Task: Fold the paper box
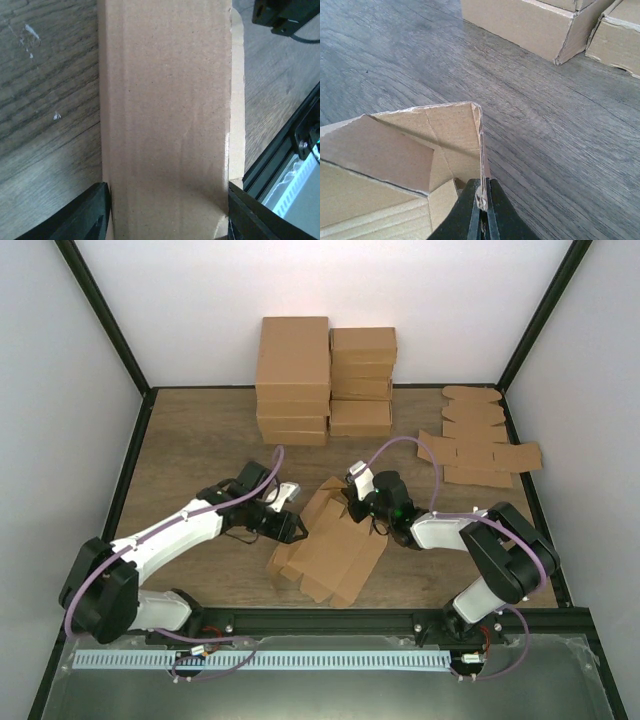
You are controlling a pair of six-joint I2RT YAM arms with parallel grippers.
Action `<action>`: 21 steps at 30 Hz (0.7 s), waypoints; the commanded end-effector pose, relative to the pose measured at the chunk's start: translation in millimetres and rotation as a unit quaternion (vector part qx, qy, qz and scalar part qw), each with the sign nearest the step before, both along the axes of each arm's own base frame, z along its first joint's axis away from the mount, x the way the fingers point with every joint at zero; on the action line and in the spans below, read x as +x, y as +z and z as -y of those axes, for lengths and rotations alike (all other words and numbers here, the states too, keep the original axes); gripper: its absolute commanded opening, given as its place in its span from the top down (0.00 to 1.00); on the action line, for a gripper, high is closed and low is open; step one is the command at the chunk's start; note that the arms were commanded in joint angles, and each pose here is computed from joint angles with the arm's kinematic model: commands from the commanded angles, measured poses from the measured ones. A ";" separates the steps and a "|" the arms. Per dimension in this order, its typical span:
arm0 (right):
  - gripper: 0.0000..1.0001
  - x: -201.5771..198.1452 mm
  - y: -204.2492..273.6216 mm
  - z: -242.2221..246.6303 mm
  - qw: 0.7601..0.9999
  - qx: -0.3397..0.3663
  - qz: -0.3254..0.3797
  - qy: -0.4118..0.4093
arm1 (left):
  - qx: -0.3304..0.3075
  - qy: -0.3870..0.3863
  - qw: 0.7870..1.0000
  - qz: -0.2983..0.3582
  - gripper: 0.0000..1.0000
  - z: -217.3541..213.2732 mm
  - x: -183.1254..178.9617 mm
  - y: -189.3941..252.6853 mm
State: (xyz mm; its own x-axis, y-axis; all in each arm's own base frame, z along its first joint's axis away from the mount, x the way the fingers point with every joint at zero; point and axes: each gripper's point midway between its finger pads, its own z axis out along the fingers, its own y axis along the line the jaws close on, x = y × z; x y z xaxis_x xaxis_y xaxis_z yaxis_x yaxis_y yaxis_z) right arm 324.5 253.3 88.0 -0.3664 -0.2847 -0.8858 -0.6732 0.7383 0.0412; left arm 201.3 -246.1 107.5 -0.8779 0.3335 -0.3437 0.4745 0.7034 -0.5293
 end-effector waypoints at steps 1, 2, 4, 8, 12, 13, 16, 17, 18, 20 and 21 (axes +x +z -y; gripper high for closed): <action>0.99 1.7 12.9 -5.4 1.000 0.015 0.011 0.008 | -0.008 -0.006 1.000 0.000 0.42 3.6 0.3 -5.4; 0.99 1.5 13.1 -5.4 1.000 0.016 0.010 0.008 | -0.010 -0.006 1.000 -0.002 0.45 4.4 0.0 -5.4; 0.99 0.2 13.3 -5.7 1.000 0.019 0.009 0.008 | -0.013 -0.005 1.000 -0.003 0.47 6.1 -0.6 -5.1; 0.99 -2.3 15.4 -6.2 1.000 0.026 0.006 0.010 | -0.009 -0.003 1.000 -0.005 0.48 8.1 -1.7 -7.0; 0.99 -6.1 15.9 -5.1 0.999 0.031 0.005 0.006 | -0.001 0.001 1.000 -0.005 0.49 12.7 -3.0 -8.5; 0.99 -7.3 16.3 -5.5 0.999 0.032 0.005 0.006 | 0.006 0.005 1.000 0.001 0.50 12.8 -1.9 -9.0; 0.99 -10.6 15.6 -6.6 1.000 0.029 0.004 -0.002 | 0.030 0.025 0.999 0.017 0.51 10.7 2.9 -8.9; 0.99 -10.5 15.1 -5.8 1.000 0.026 0.002 -0.009 | 0.038 0.032 0.999 0.023 0.51 9.8 4.4 -8.2; 0.99 -10.2 13.9 -4.6 1.000 0.023 -0.001 -0.018 | 0.047 0.038 0.998 0.030 0.51 8.9 6.0 -6.9; 0.99 -12.1 13.7 -3.9 0.999 0.023 -0.007 -0.023 | 0.064 0.050 0.996 0.046 0.51 8.0 9.1 -4.1; 0.99 -14.6 13.5 -4.1 0.999 0.025 -0.011 -0.025 | 0.071 0.055 0.995 0.054 0.51 8.2 10.5 -2.0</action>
State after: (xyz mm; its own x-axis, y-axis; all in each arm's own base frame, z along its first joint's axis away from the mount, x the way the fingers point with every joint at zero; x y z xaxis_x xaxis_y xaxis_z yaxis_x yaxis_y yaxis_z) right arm 313.1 252.1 86.8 -0.3995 -0.2643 -0.8778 -0.6487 0.7581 0.0670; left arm 195.8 -254.8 95.3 -0.8814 0.3323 -0.3359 0.4610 0.7602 -0.4578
